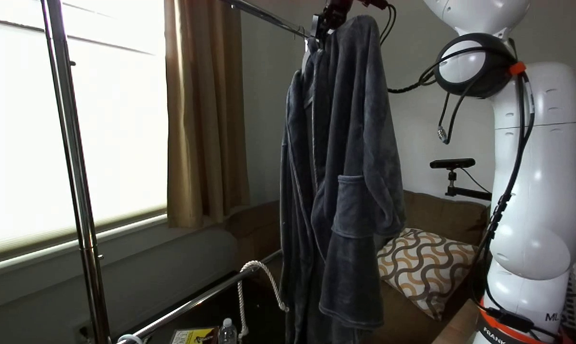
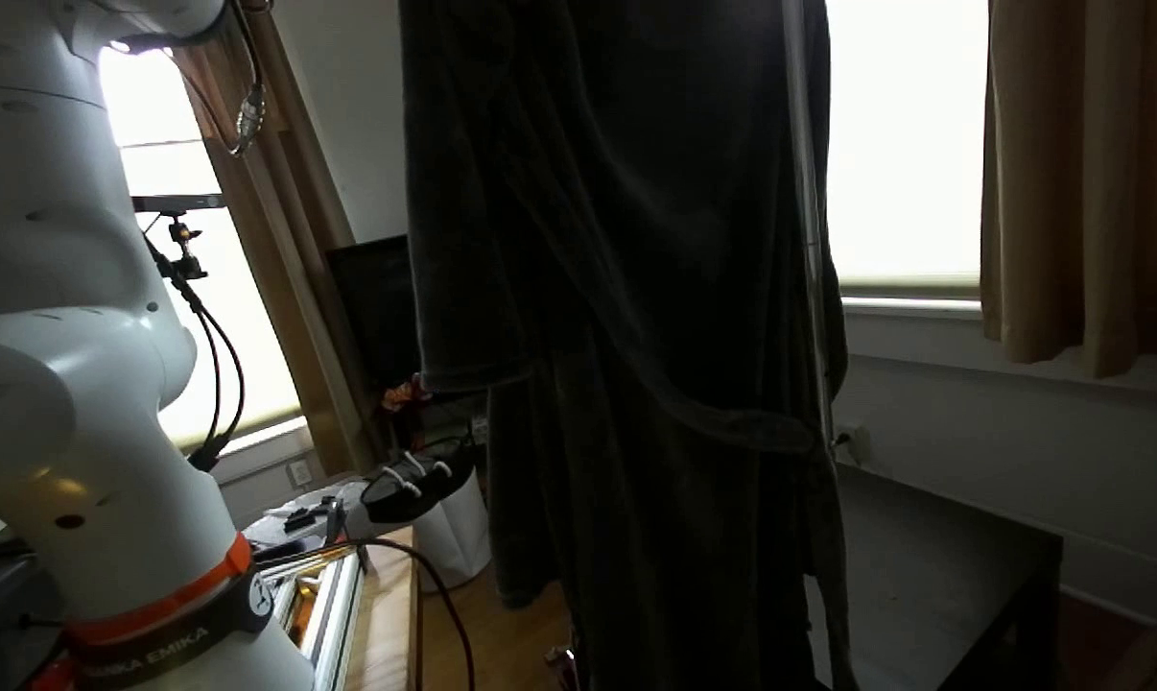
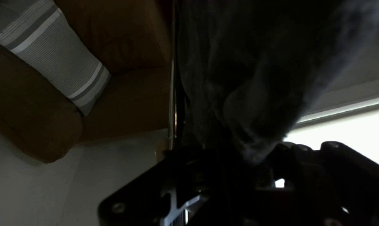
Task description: Move the robe from the left to the right side of the rail
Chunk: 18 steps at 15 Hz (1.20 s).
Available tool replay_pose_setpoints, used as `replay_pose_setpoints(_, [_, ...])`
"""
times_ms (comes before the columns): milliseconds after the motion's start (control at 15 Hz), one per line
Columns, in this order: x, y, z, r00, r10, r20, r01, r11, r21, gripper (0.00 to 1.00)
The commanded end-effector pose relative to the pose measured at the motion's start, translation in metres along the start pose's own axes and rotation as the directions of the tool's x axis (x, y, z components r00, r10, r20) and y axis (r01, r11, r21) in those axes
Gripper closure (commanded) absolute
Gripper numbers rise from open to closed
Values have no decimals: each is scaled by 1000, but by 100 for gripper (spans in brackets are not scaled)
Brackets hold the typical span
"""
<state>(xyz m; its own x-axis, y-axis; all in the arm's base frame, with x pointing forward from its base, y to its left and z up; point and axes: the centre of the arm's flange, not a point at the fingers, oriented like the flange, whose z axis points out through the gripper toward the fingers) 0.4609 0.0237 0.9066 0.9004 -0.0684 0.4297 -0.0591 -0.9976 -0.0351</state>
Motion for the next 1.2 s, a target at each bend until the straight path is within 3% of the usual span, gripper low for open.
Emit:
replay_pose_setpoints(0, [53,-9,-36,1000,-1,31,1,1000,14,97])
replay_pose_setpoints(400, [17,-34,-29,999,-35,-29,35,999,2,97])
replay_pose_setpoints(467, [10,-37,-25,999,-47,-11,47,999,2,64])
replay_pose_setpoints(533, [1,-41,-21,999,-45,-10,45,999,8,63])
replay_pose_setpoints(800, [-34,-50,-41,998,0,-63,-3,999,-52,34])
replay_pose_setpoints(933, [-55,-57,-64,994,0,-112,-13,993,-119,19])
replay_pose_setpoints(1000, [-73,-66,-76,990,-55,-132,35,988,-148,12])
replay_pose_setpoints(1133, [-108,-90,-95,971,-196,-138,179,975,-128,0])
